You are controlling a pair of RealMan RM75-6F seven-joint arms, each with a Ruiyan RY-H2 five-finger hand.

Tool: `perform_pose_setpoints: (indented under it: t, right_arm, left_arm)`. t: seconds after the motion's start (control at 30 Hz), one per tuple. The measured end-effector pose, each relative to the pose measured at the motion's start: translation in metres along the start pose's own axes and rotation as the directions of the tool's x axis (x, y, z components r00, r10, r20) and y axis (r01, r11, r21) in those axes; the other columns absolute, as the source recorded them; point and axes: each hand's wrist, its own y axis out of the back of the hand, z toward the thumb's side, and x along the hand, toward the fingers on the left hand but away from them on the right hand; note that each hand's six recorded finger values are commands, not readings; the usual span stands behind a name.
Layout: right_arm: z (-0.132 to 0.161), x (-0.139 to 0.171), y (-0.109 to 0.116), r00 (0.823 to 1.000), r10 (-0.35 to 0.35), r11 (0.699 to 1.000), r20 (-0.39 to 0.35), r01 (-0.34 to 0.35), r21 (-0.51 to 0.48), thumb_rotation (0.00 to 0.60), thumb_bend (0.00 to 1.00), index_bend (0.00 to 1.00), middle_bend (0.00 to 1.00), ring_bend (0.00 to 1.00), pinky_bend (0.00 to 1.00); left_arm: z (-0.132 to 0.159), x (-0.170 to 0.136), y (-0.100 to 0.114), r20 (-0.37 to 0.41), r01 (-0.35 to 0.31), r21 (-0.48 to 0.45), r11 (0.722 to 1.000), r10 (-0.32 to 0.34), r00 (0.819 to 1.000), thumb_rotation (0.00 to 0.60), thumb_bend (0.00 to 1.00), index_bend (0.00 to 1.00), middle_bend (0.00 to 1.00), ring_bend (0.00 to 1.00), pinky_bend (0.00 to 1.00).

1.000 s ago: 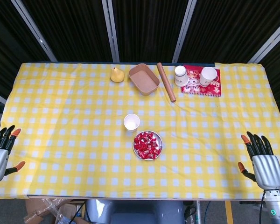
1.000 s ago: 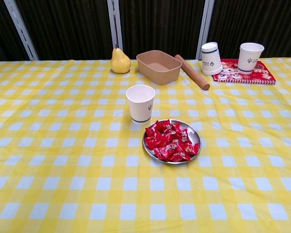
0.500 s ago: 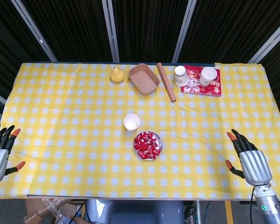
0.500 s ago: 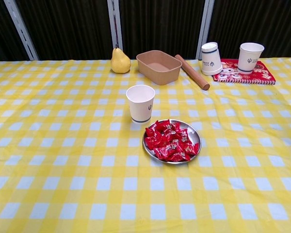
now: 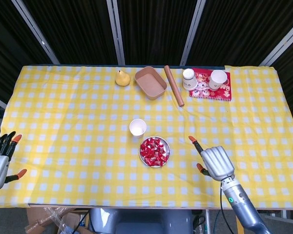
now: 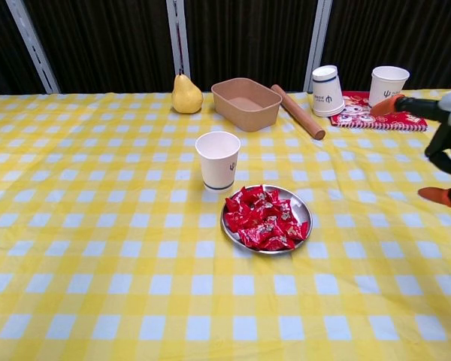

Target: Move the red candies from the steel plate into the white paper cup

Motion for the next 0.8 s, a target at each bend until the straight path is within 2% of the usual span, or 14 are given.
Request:
perform_pose_setpoints:
  t: [0.3, 0.8]
  right_arm:
    - [0.057, -0.043, -0.029, 0.993, 0.114, 0.993, -0.027, -0.115, -0.026, 0.6, 0.34, 0.0, 0.83, 0.9, 0.9]
    - [0.085, -0.073, -0.047, 0.96, 0.28, 0.947, 0.007, -0.275, -0.166, 0.6, 0.32, 0.0, 0.83, 0.9, 0.9]
  left_arm:
    - [-0.002, 0.002, -0.002, -0.008, 0.03, -0.015, 0.999, -0.03, 1.0, 0.6, 0.01, 0.0, 0.0, 0.0, 0.0]
    - [-0.003, 0.003, -0.005, -0.018, 0.057, -0.019, 0.998, -0.057, 0.998, 0.6, 0.01, 0.0, 0.0, 0.0, 0.0]
